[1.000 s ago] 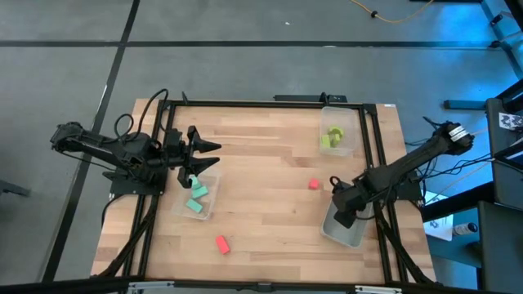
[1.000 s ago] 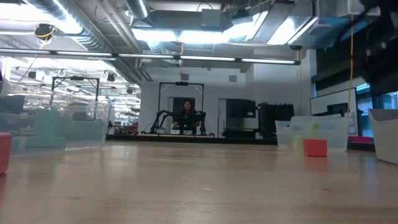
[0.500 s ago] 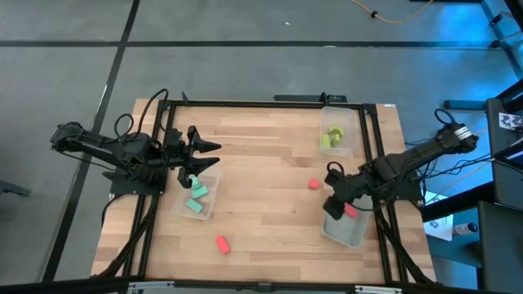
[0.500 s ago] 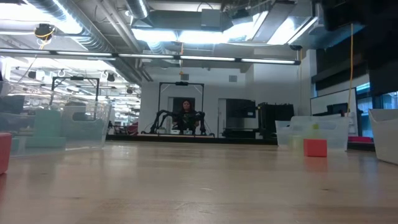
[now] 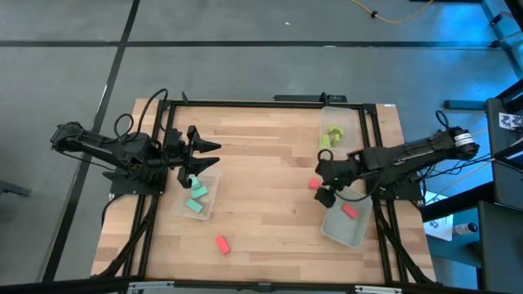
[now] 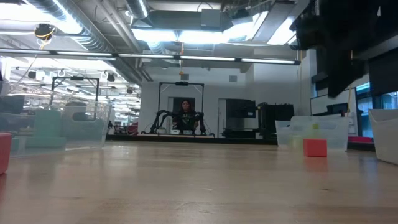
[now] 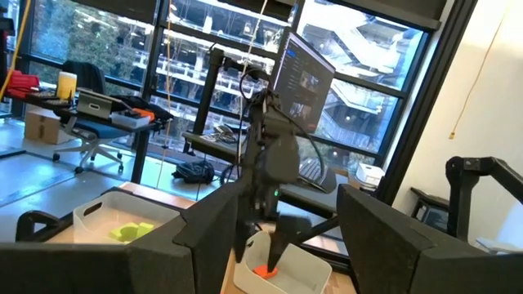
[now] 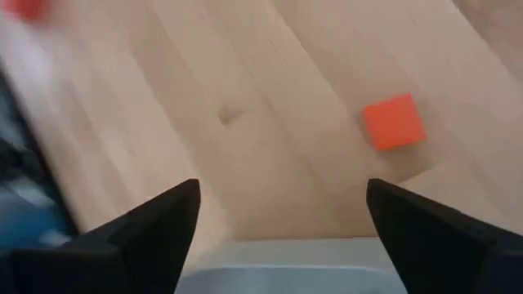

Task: Sort & place blocks by color
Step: Put the top orange block into the gray bin

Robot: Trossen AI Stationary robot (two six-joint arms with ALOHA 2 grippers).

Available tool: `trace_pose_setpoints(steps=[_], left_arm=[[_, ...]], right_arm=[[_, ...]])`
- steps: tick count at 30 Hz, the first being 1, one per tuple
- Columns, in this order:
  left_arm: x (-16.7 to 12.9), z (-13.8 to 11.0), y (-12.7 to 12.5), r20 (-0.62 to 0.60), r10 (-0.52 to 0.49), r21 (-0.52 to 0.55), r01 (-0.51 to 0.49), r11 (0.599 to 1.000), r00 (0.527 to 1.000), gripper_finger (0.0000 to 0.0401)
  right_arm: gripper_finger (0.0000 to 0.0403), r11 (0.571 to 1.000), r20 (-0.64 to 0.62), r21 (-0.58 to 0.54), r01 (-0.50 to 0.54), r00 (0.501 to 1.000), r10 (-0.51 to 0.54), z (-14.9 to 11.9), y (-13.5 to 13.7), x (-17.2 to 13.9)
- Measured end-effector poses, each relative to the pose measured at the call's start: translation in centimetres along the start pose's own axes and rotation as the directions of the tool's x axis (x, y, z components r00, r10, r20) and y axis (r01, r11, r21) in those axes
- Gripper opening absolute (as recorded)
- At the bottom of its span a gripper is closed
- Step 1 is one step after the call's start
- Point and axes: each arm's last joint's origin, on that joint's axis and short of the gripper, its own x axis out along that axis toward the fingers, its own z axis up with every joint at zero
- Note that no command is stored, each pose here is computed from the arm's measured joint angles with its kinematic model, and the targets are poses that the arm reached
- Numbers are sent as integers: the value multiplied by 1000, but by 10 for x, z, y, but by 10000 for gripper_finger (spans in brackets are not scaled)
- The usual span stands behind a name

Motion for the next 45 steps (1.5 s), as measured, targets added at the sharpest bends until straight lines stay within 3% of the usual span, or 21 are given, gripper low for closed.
trace_pose_setpoints(steps=[3,7,11,16,28,32,37,42,45], left_arm=[[0,0,0,3,0,-1,0,1000,1000,202],[0,0,0,7,16,-6,-16,1000,1000,202],[0,1,0,8,16,-9,-16,1000,1000,202],[0,1,0,9,17,-9,-17,1000,1000,202],[0,1,0,9,19,-9,-18,1000,1000,202],[0,1,0,9,18,-9,-18,1000,1000,202],[0,1,0,9,18,-9,-18,1000,1000,202],[0,1,0,8,18,-8,-18,1000,1000,202],[0,1,0,8,18,7,-18,1000,1000,202]], right_arm=[[352,978,-30,-195,69,997,-76,4,-3,15],[351,887,14,-423,184,980,-197,13,-7,38],[347,833,-37,-505,227,958,-284,20,-16,60],[346,805,-99,-552,219,941,-323,28,-29,79],[345,823,-147,-529,209,932,-332,38,-42,97],[326,825,-160,-524,210,927,-338,37,-43,100],[258,845,-171,-484,227,923,-346,36,-44,102],[139,872,-184,-452,189,936,-299,36,-41,97],[134,899,-203,-419,128,952,-230,35,-37,89]])
